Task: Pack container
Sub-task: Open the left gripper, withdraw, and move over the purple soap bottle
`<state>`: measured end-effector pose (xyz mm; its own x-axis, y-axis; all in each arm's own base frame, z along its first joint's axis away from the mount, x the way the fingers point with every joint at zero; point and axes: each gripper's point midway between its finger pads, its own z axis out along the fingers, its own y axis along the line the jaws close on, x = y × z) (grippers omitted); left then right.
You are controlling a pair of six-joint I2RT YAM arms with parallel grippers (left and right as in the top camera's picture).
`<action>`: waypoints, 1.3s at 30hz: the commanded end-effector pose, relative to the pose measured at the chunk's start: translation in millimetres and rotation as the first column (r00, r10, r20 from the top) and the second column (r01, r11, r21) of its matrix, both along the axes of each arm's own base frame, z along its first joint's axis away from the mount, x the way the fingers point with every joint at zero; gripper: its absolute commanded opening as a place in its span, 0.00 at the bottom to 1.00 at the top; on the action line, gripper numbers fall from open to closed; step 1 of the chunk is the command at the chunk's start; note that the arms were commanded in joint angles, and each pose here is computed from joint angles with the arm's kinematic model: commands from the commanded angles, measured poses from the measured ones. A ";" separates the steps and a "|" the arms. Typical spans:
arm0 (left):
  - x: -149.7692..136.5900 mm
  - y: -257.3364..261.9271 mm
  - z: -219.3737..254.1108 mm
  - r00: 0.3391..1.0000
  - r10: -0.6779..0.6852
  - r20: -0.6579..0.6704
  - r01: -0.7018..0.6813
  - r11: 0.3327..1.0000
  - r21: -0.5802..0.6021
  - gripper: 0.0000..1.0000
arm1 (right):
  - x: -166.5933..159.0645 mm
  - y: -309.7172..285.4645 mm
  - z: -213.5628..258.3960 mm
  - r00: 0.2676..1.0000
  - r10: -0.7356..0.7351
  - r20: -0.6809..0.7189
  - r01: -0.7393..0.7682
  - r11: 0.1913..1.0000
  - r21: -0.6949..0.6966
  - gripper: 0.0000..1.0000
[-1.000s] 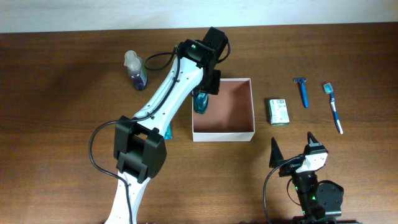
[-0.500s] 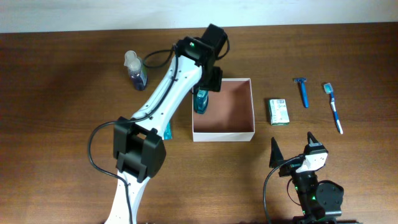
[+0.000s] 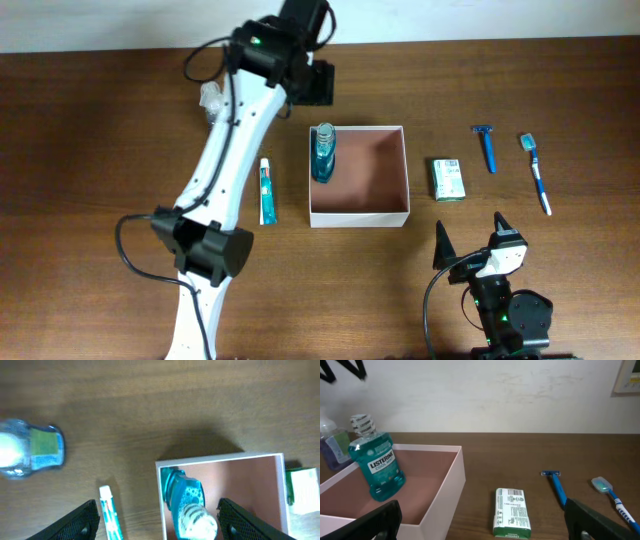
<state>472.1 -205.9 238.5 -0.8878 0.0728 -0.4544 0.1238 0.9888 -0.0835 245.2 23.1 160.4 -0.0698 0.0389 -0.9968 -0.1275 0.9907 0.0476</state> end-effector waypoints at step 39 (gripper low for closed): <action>66.7 177.6 -31.6 0.998 0.061 0.003 -0.061 0.991 0.118 0.99 | -0.4 -0.5 -1.4 1.000 -0.001 0.000 0.001 1.000 -0.006 0.99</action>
